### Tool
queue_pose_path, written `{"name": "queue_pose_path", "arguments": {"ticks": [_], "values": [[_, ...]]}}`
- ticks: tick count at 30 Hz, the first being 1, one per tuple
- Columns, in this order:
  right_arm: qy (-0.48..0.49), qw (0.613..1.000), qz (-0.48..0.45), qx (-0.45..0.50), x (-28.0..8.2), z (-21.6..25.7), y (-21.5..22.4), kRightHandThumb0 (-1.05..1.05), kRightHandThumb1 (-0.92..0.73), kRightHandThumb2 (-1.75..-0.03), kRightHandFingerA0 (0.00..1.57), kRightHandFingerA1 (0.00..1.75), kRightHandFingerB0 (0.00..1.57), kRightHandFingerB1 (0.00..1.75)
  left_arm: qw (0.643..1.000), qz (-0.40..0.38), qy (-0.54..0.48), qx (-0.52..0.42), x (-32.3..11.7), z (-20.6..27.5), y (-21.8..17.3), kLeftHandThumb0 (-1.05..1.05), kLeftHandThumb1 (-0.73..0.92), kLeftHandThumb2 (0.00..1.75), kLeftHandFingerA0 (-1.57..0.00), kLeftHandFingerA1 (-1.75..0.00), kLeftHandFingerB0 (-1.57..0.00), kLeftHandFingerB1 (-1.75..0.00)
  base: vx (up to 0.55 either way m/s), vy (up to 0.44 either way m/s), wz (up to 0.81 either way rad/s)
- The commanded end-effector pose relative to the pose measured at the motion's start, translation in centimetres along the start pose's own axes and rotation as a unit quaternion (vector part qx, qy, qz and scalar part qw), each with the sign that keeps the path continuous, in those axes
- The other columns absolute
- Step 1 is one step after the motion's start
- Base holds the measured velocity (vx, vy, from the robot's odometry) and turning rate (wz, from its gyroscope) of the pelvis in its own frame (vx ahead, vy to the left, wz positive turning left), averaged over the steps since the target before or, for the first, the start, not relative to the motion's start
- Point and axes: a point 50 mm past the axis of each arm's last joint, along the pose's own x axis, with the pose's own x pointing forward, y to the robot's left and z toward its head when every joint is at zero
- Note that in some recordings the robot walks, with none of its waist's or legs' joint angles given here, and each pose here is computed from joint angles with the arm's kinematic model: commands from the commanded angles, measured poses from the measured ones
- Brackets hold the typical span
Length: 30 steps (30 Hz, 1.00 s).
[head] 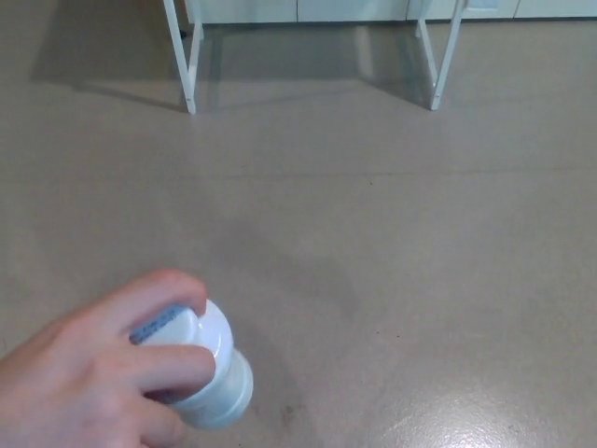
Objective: The robot picks up a bottle from a person using its left hand and walk towards the table in frontand put the bottle on the table.
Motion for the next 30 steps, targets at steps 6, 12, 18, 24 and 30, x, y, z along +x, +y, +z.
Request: {"name": "queue_pose_path", "arguments": {"ticks": [6, 12, 18, 24, 30], "values": [[0.002, 1.000, 0.003, -0.007, -0.4, -0.8, -0.7, -0.49, -0.70, -0.61, 0.59, 0.42, 0.41, 0.35, 0.994, -0.051, -0.077, -0.051, -1.2, 0.6, 0.4, -0.37, 0.46, 0.56, -0.23, -0.41, -0.09, -0.23, 0.00, 0.000, 0.00], [-0.002, 1.000, 0.007, -0.011, -0.4, -0.6, -1.2, -0.51, -0.70, -0.61, 0.58, 0.42, 0.42, 0.35, 0.960, -0.145, -0.238, -0.023, -4.7, 5.3, 0.4, -0.60, 0.38, 0.70, -0.11, -0.44, -0.07, -0.21, 0.00, 0.000, 0.00], [0.010, 1.000, 0.013, -0.014, -0.3, -0.8, -0.8, -0.52, -0.71, -0.62, 0.57, 0.43, 0.40, 0.35, 0.915, -0.190, -0.356, 0.015, -8.8, 10.1, 1.1, -0.49, 0.33, 0.72, -0.04, -0.42, -0.03, -0.14, 0.00, 0.000, 0.00], [0.021, 0.999, 0.022, -0.012, -0.5, -1.3, -0.6, -0.51, -0.70, -0.61, 0.56, 0.42, 0.40, 0.35, 0.869, -0.244, -0.429, 0.027, -11.5, 14.8, -0.3, -0.47, 0.32, 0.71, -0.01, -0.32, 0.00, -0.15, 0.00, 0.000, 0.00], [0.015, 0.999, 0.030, -0.019, -0.4, -1.0, -0.6, -0.57, -0.57, -0.88, 0.51, 0.56, 0.34, 0.49, 0.849, -0.264, -0.455, 0.049, -12.5, 17.2, -1.6, -0.49, 0.33, 0.74, 0.00, -0.34, 0.00, -0.21, 0.00, 0.000, 0.00]]}}
